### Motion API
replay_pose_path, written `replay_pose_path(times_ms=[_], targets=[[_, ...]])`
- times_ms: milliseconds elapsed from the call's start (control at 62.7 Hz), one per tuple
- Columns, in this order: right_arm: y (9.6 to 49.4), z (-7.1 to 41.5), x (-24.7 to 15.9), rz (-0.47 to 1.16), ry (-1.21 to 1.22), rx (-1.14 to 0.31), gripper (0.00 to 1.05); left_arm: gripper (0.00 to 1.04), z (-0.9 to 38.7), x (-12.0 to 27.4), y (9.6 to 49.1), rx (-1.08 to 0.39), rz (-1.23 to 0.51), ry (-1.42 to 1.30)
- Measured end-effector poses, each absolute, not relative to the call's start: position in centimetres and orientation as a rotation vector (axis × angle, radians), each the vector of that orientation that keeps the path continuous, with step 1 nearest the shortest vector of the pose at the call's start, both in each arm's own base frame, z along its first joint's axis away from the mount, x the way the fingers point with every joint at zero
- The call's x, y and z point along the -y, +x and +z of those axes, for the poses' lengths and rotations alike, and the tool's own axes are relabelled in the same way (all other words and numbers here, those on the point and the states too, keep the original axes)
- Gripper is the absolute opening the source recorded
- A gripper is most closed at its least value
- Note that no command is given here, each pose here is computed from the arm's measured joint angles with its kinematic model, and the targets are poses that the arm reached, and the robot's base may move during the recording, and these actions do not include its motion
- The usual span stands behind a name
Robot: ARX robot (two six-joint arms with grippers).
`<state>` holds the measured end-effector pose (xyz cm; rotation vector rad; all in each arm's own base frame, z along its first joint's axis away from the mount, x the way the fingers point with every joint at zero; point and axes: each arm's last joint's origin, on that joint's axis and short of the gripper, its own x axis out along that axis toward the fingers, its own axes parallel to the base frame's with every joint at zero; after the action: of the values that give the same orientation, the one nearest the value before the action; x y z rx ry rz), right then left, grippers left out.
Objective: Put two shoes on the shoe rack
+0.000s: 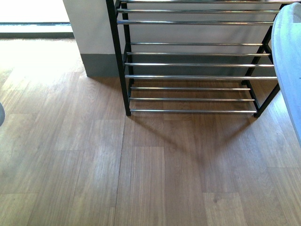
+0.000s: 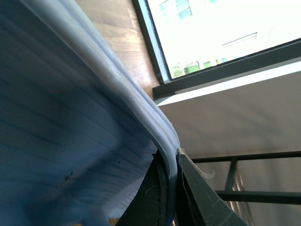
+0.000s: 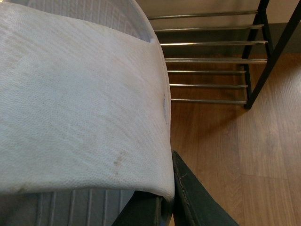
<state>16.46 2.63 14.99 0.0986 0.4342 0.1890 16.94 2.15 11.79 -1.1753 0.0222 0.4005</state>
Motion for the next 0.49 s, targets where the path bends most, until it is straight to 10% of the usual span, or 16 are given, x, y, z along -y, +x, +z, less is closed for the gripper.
replay_pose_path(times_ms=[494], targets=[[16.5, 15.0, -2.6, 0.189, 0.099, -0.434, 0.02, 0.02, 15.0, -2.2, 15.2, 0.122, 0.279, -1.298]])
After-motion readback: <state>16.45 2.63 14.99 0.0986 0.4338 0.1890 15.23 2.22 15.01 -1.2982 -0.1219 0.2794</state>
